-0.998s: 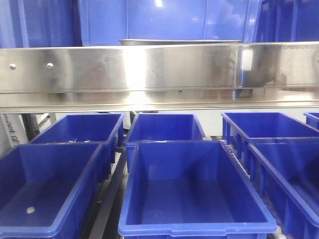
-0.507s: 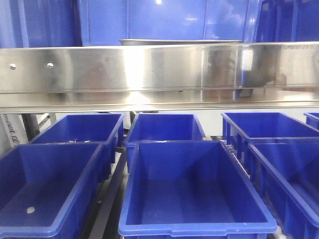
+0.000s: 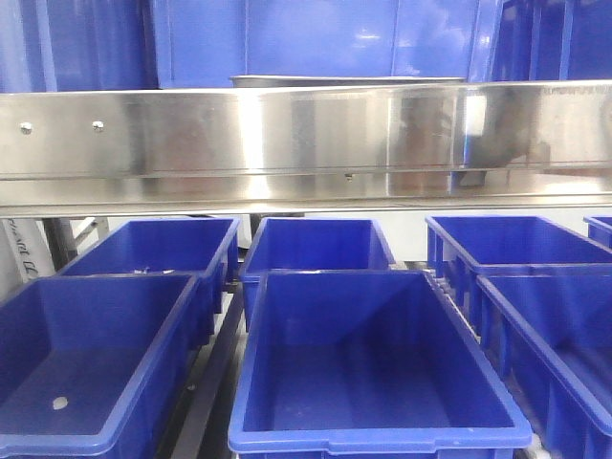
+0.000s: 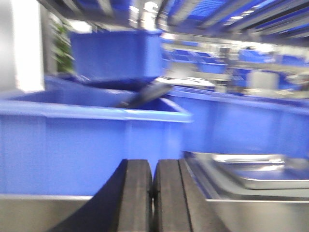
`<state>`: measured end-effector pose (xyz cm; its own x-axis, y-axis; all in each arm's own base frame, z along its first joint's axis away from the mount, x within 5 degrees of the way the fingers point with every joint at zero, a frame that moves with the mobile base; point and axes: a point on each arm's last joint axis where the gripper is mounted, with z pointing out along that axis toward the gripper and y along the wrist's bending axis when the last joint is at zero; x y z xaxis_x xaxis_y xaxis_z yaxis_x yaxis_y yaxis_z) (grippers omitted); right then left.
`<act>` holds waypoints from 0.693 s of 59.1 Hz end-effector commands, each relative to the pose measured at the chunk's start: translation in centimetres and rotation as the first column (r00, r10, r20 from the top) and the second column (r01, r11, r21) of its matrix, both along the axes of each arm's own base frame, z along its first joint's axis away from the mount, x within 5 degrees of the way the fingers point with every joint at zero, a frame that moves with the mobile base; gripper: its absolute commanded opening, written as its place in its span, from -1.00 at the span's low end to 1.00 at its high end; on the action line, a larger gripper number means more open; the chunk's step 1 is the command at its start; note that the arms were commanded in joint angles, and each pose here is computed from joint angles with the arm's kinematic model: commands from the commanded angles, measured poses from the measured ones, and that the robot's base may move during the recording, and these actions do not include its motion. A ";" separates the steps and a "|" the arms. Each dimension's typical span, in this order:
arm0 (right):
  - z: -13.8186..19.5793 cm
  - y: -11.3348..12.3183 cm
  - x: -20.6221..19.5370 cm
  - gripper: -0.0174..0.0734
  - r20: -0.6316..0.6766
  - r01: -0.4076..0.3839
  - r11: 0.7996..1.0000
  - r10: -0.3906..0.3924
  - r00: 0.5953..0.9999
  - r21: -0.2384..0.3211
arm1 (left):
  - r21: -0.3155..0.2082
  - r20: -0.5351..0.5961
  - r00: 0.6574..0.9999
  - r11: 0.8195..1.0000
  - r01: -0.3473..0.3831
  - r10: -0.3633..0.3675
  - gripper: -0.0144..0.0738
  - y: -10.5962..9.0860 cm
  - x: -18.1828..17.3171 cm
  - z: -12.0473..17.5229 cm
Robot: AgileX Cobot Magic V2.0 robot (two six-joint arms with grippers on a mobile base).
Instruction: Stack silver trays without gaps
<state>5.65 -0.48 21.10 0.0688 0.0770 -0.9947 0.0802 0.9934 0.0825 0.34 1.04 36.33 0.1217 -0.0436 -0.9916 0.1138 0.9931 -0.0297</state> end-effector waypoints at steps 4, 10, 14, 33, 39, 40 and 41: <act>0.2 0.0 0.0 -0.79 0.017 -0.001 1.000 0.001 1.000 -0.009 | 0.017 0.044 0.999 1.000 -0.010 0.009 -0.68 -1.3 1.2 -1.6; 0.2 0.0 0.0 -0.79 0.017 -0.001 1.000 0.001 1.000 -0.009 | -0.022 -0.033 0.999 0.999 -0.041 0.040 -0.68 -1.4 2.4 -3.9; 0.2 0.0 0.0 -0.79 0.017 -0.001 1.000 0.001 1.000 -0.009 | -0.024 -0.083 0.996 0.999 -0.046 0.044 -0.68 -1.5 3.1 -5.6; 0.2 0.0 0.0 -0.79 0.017 -0.001 1.000 0.001 1.000 -0.009 | -0.022 0.015 0.998 0.998 -0.063 0.063 -0.68 -1.3 4.8 -12.5; 0.2 0.0 0.0 -0.79 0.017 -0.001 1.000 0.001 1.000 -0.009 | 0.030 0.036 0.998 0.998 -0.047 0.046 -0.68 -1.4 5.1 -13.9; 0.2 0.0 0.0 -0.79 0.017 -0.001 1.000 0.001 1.000 -0.009 | 0.035 0.032 0.999 0.998 -0.044 0.043 -0.68 -1.4 5.1 -14.1; 0.2 0.0 0.0 -0.79 0.017 -0.001 1.000 0.001 1.000 -0.009 | 0.035 0.025 0.999 0.999 -0.039 0.038 -0.68 -1.5 5.2 -14.2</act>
